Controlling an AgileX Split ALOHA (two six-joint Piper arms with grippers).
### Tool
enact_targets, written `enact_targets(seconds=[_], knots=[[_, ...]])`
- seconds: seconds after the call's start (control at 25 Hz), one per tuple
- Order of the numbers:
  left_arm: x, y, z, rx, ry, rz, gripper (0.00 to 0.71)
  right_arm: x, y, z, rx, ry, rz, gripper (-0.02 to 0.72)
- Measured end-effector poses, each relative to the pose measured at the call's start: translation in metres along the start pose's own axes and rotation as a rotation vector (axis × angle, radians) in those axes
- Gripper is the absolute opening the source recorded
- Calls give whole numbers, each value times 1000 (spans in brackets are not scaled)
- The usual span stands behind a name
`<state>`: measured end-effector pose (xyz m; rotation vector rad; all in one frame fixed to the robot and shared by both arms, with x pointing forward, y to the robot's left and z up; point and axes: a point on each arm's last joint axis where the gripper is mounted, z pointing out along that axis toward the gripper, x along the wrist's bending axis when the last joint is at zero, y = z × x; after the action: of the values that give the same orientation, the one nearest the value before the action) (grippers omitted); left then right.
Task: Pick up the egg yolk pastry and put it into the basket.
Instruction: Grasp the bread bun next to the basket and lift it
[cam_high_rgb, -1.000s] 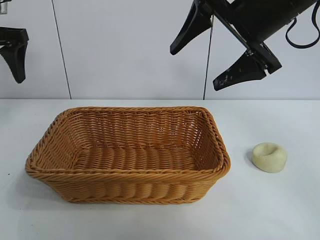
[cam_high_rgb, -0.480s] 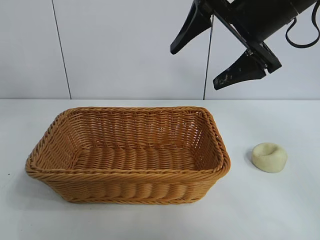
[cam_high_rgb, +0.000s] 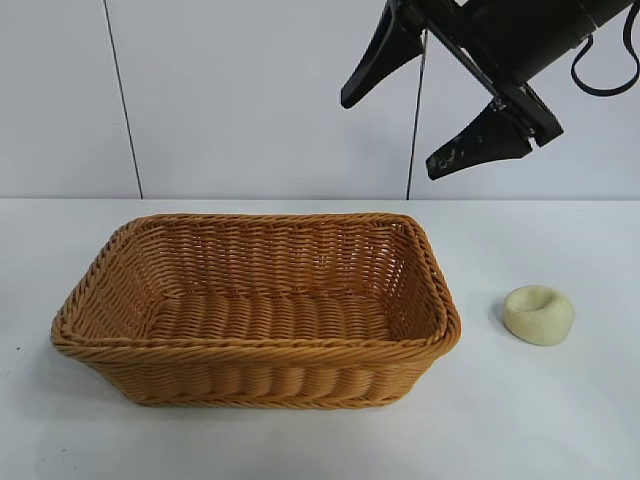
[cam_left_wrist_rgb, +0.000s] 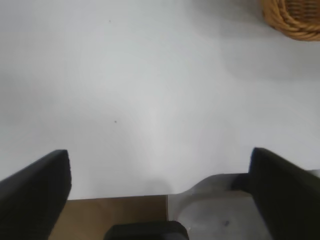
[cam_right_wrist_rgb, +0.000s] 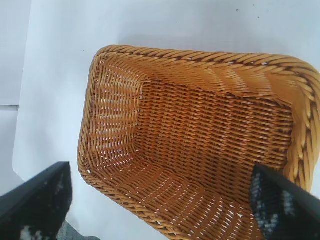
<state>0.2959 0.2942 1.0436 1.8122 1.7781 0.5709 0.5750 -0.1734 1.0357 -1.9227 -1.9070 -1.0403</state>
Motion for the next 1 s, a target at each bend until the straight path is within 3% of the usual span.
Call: enact_targets(seconds=[0.2,0.56,1.0], knots=[[-1,-10,-14,-103,-1,9,692,0,0,0,0,0,0,687],[-1,-13,-18,-134,-2,11,692,0,0,0,-1,0,0,687],[-3,-41,-46,-387,-48,64,692,-1,-1,0,7,-15,-15,687]])
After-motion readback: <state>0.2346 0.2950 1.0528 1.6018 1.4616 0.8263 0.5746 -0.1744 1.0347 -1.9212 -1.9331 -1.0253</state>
